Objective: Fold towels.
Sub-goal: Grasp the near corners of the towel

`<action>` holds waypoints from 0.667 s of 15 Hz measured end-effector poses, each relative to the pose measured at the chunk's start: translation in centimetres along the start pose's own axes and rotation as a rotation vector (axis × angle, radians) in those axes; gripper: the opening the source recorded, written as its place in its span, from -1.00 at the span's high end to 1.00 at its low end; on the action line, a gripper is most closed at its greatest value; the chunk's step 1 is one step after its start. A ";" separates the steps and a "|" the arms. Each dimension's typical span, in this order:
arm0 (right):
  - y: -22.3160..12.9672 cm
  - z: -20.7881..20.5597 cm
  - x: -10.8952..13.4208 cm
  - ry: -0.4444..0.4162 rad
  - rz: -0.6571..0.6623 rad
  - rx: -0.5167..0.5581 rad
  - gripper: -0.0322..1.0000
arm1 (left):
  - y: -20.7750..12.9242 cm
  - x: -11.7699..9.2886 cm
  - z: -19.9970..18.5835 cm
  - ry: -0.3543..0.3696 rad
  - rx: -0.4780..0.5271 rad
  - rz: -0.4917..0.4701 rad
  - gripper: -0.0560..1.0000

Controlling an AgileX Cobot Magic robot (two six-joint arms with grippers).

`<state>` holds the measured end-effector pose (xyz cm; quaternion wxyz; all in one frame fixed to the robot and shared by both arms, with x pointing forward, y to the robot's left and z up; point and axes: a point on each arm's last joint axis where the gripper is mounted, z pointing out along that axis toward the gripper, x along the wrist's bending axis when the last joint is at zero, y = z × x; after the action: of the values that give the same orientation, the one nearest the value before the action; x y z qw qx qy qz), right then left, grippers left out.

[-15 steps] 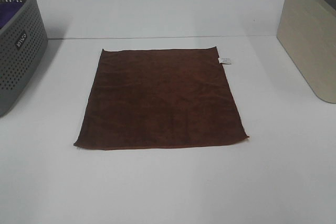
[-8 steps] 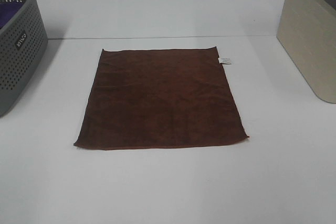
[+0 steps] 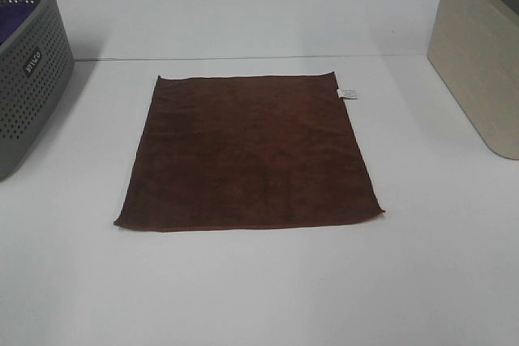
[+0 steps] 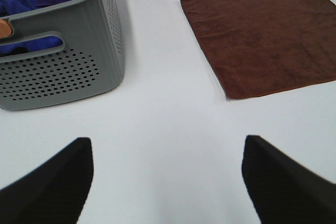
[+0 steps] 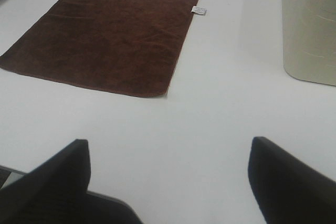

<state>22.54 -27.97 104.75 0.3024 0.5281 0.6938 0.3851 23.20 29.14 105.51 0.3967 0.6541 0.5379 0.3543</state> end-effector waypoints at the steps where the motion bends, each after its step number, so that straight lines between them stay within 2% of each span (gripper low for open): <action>1: 0.0 0.0 0.0 0.000 0.000 0.000 -0.57 | 0.0 0.0 0.0 0.000 0.000 0.000 -0.52; 10: 0.0 0.0 0.0 0.000 0.000 0.000 -0.57 | 0.0 0.0 0.0 0.000 0.000 0.000 -0.52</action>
<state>22.54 -27.97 104.75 0.3024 0.5281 0.6938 0.3851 23.20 29.14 105.51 0.3967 0.6541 0.5379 0.3543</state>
